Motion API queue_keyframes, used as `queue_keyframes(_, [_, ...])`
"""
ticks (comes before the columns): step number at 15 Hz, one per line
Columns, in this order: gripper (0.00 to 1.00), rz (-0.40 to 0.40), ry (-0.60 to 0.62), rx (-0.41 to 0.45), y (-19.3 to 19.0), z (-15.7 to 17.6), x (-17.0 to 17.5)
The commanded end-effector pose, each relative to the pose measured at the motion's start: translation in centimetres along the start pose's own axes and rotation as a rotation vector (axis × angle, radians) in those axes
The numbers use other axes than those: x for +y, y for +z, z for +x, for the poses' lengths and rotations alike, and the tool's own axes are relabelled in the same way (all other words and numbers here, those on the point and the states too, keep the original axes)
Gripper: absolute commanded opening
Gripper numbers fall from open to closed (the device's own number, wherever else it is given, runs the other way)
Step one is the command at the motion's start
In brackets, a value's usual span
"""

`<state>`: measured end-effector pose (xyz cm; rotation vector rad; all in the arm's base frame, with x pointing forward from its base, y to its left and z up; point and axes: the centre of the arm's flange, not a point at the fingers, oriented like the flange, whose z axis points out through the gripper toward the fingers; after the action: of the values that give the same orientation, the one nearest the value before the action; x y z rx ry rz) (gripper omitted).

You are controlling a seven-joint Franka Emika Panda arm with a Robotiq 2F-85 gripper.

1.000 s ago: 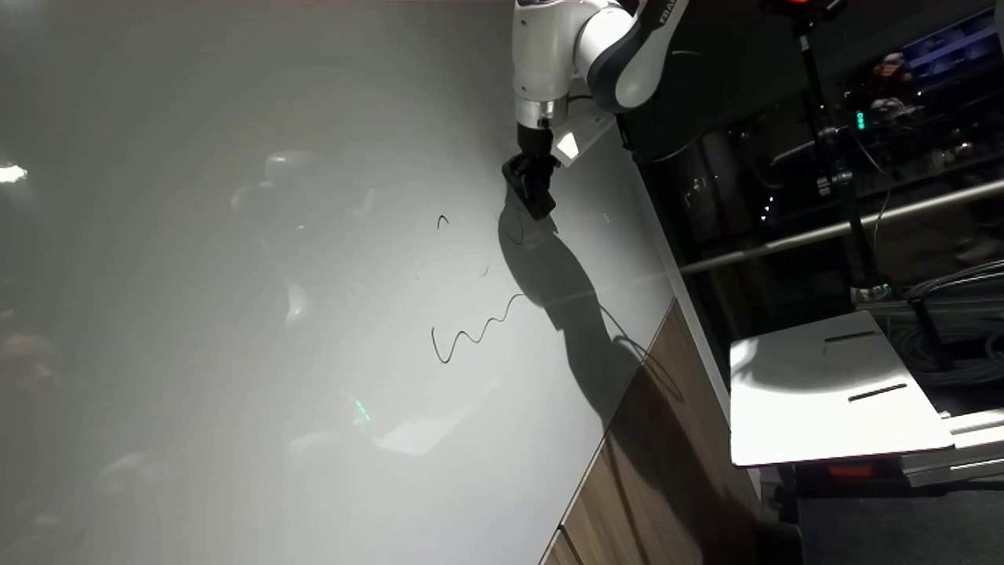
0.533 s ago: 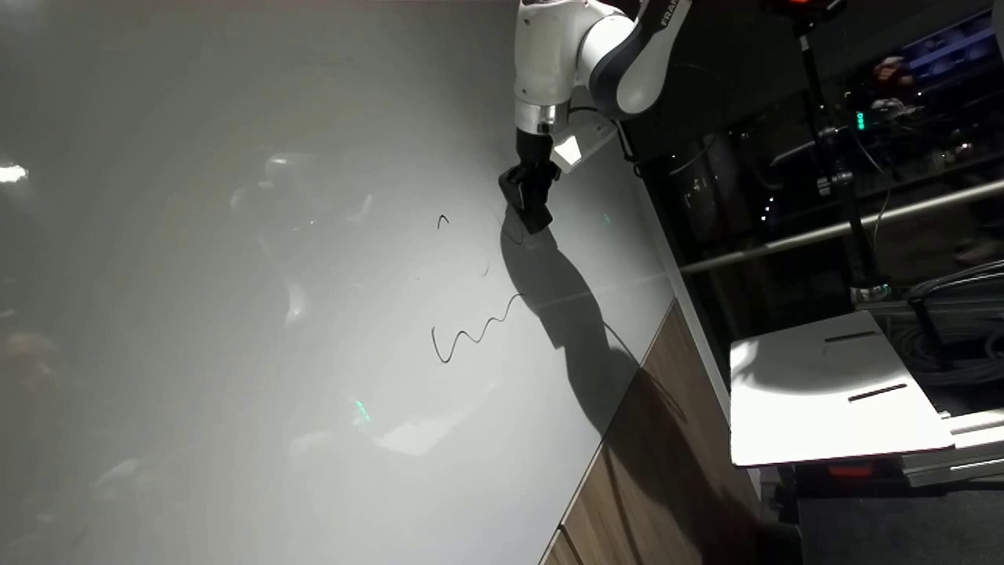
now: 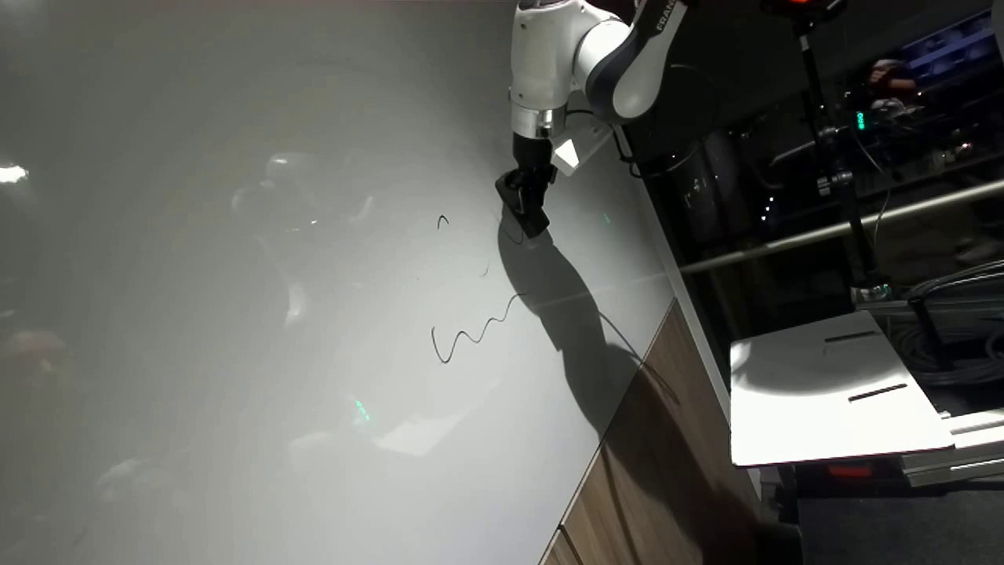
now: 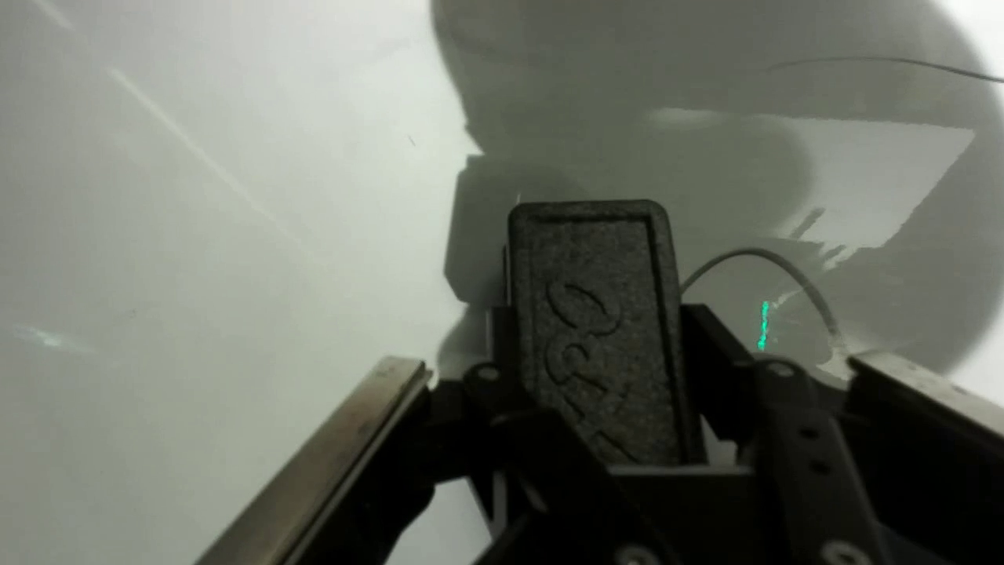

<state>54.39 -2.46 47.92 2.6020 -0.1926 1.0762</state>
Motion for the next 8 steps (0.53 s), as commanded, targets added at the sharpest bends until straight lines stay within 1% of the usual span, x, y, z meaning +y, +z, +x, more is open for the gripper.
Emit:
queue_keyframes(1, [0.29, 0.031, -0.038, 0.018, 0.7, 3.1, -0.6])
queue_keyframes(5, [0.29, 0.044, -0.089, 0.017, 0.6, 4.0, -2.1])
queue_keyframes(8, [0.29, 0.054, -0.129, 0.013, 0.1, 5.0, -4.6])
